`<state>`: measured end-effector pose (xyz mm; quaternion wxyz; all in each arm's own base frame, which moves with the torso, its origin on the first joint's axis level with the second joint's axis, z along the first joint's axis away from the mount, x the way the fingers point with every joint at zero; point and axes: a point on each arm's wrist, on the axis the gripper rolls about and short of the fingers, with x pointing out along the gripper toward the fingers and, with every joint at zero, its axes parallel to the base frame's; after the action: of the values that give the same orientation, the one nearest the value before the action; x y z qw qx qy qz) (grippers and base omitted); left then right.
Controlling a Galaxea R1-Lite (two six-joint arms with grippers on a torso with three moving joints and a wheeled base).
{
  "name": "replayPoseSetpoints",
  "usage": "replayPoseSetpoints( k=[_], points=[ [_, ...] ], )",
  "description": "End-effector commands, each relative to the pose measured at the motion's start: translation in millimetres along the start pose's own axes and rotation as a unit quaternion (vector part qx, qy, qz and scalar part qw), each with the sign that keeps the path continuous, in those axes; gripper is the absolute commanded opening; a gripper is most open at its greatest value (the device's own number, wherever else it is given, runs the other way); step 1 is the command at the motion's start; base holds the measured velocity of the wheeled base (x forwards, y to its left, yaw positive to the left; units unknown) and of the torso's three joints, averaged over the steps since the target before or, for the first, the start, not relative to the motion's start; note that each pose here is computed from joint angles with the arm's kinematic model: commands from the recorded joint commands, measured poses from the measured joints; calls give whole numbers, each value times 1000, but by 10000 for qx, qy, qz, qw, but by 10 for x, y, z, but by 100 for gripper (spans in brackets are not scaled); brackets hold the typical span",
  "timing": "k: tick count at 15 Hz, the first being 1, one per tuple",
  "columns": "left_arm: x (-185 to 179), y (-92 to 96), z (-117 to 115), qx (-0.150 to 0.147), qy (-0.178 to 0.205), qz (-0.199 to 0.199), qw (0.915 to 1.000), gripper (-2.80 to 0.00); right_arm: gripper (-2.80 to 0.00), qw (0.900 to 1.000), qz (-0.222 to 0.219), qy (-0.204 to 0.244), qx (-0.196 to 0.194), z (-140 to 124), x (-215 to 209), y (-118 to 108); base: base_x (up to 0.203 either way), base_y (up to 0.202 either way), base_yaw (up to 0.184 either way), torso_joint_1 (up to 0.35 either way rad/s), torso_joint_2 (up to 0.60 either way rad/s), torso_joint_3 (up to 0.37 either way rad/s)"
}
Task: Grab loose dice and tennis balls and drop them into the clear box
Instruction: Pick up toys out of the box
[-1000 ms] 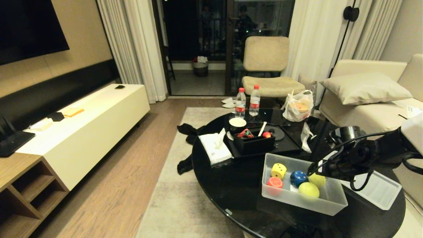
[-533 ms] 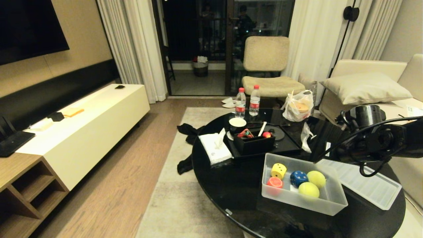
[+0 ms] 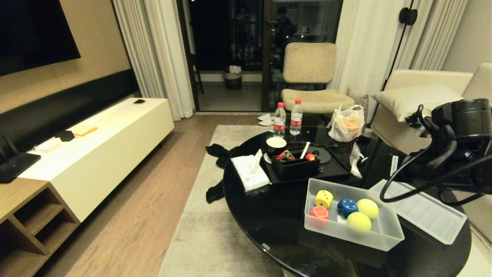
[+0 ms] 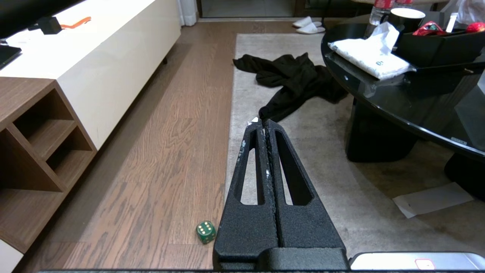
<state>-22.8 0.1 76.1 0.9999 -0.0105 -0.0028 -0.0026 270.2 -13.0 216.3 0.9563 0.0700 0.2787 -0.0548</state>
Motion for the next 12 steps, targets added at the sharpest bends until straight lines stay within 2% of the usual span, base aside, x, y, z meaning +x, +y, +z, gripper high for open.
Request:
replayPoseSetpoints(
  k=[1, 6, 12],
  points=[
    [1, 0, -4, -2, 6, -5, 10000, -280, -280, 9990, 174, -401, -59, -140, -518, 30, 0, 0, 0, 0, 0, 0],
    [1, 0, -4, -2, 6, -5, 10000, -280, -280, 9976, 230, -649, -70, -680, -1087, -76, 0, 0, 0, 0, 0, 0],
    [1, 0, -4, -2, 6, 3, 10000, -280, -280, 9924, 147, -1218, -45, -1362, -1577, -222, 0, 0, 0, 0, 0, 0]
  ],
)
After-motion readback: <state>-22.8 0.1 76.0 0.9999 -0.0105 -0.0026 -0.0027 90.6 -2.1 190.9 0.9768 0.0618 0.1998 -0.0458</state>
